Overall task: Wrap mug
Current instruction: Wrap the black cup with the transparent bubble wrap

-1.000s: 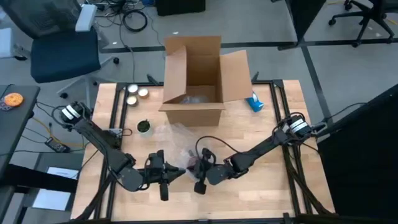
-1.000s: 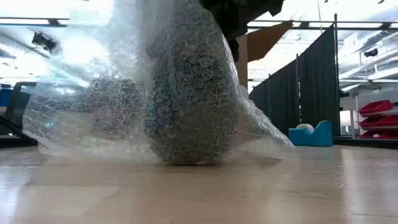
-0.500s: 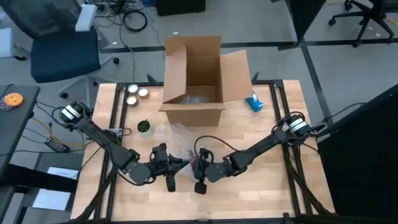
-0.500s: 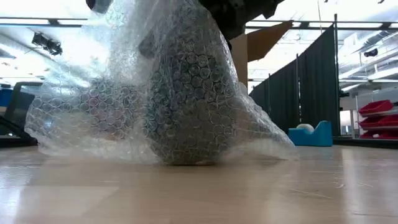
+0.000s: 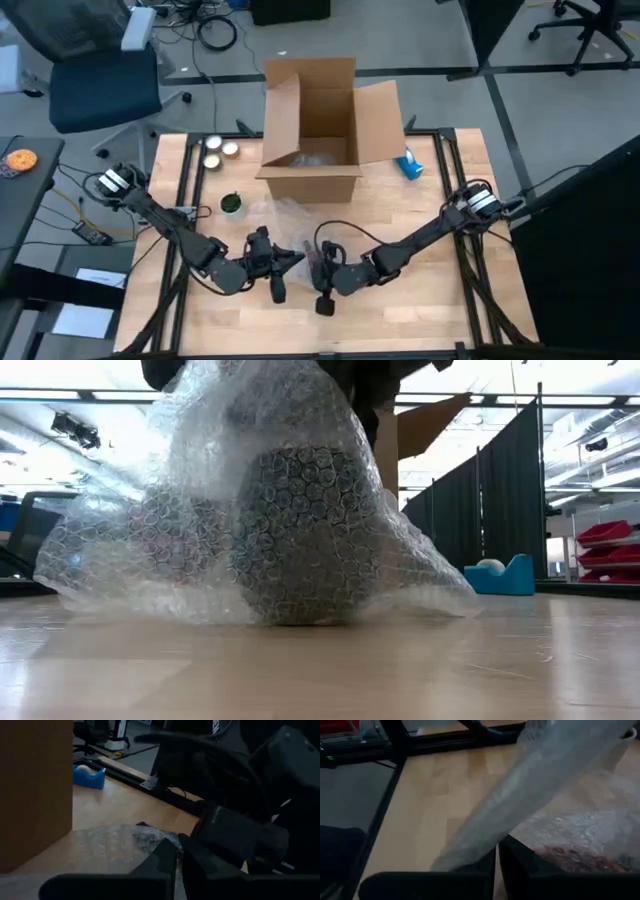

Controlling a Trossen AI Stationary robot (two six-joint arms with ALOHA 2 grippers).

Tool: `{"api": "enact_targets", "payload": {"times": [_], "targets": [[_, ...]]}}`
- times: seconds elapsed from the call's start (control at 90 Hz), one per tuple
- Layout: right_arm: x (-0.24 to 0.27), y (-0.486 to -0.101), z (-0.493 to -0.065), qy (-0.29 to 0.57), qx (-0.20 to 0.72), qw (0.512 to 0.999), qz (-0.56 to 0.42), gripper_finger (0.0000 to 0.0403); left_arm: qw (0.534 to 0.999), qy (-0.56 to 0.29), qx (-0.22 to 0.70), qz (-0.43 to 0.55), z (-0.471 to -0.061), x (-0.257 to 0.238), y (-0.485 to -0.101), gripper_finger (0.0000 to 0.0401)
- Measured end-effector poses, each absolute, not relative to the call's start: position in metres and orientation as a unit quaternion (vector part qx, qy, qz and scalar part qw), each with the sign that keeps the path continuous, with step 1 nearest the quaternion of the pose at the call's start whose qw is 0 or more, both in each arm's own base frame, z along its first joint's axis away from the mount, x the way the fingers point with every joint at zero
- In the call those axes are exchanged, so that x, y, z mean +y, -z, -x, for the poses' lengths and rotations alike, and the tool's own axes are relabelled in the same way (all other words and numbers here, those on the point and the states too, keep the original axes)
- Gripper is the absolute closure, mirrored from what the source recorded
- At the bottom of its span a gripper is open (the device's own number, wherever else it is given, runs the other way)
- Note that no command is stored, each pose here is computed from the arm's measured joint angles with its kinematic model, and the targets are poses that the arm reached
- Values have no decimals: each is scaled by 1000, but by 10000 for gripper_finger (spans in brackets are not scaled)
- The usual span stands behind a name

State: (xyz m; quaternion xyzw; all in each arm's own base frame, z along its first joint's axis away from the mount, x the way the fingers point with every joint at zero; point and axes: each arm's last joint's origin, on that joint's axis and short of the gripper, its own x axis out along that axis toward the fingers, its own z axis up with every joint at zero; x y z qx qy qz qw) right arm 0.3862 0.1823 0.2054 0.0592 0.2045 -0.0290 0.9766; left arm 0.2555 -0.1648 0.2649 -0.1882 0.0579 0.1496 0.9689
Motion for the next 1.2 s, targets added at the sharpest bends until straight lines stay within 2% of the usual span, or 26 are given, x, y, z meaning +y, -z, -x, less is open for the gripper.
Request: {"api": "enact_targets", "payload": {"times": [0.344,0.689,0.933,1.2], "targets": [[184,-235,-364,39,219,973,-56,403,968,-163,65,179,-260,-164,-257,401],[193,-272,-339,28,184,980,-65,403,962,-196,65,176,-280,-154,-240,401],[191,-265,-347,33,181,981,-67,403,959,-214,61,178,-286,-143,-240,401],[174,-227,-369,70,235,966,-85,403,957,-219,66,178,-288,-141,-237,401]]}}
